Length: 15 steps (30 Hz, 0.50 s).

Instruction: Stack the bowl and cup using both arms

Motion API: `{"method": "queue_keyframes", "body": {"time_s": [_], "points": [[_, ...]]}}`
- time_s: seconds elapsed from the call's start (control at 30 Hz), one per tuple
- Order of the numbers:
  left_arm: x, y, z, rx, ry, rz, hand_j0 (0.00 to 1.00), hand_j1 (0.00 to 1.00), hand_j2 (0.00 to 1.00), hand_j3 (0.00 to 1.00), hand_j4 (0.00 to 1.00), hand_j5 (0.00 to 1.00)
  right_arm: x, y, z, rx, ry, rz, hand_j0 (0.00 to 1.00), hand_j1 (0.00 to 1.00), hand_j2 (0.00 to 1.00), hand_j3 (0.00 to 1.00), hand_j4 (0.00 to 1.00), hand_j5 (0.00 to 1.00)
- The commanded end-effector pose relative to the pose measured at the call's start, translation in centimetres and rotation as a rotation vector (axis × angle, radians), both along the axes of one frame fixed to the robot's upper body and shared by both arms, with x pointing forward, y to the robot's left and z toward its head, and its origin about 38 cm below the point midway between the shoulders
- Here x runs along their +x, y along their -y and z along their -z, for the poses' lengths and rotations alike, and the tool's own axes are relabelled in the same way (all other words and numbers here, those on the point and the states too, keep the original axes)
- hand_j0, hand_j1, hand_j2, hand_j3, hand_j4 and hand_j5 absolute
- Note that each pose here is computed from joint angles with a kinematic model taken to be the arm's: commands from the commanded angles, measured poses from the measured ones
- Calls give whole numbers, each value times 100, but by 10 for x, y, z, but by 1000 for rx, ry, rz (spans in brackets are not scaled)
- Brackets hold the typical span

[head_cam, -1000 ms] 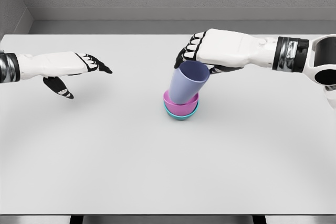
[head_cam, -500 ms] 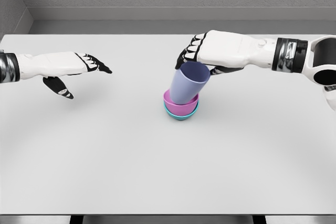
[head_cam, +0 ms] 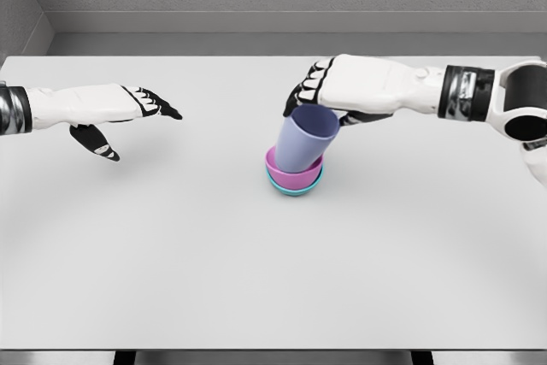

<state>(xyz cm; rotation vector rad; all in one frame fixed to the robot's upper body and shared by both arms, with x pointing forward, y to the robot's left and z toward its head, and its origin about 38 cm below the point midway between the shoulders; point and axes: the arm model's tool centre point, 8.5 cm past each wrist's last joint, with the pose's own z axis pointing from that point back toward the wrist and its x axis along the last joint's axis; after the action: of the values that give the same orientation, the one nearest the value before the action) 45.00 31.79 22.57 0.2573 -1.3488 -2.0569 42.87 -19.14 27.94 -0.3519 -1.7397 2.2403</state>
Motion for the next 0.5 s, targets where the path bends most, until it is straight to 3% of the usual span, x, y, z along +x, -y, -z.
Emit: {"method": "queue_keyframes", "body": {"time_s": [0.0,0.17,0.2,0.23,0.47], "points": [[0,0,-1,-7,0,-3,100,100,100,100,100,100,1,-2,1,0,-2,2,69,69,69,69,69,69],[0,0,0,-6,-2,-4,100,100,100,100,100,100,2,-1,6,-3,-14,9,69,69,69,69,69,69],[0,-1,-1,-7,-1,-4,100,100,100,100,100,100,3,0,6,-3,-14,10,91,91,91,91,91,91],[0,0,0,-6,-2,-4,100,100,100,100,100,100,3,0,6,-3,-15,13,100,100,100,100,100,100],[0,0,-1,-6,-1,-2,100,100,100,100,100,100,4,2,5,3,-15,18,100,100,100,100,100,100]]}}
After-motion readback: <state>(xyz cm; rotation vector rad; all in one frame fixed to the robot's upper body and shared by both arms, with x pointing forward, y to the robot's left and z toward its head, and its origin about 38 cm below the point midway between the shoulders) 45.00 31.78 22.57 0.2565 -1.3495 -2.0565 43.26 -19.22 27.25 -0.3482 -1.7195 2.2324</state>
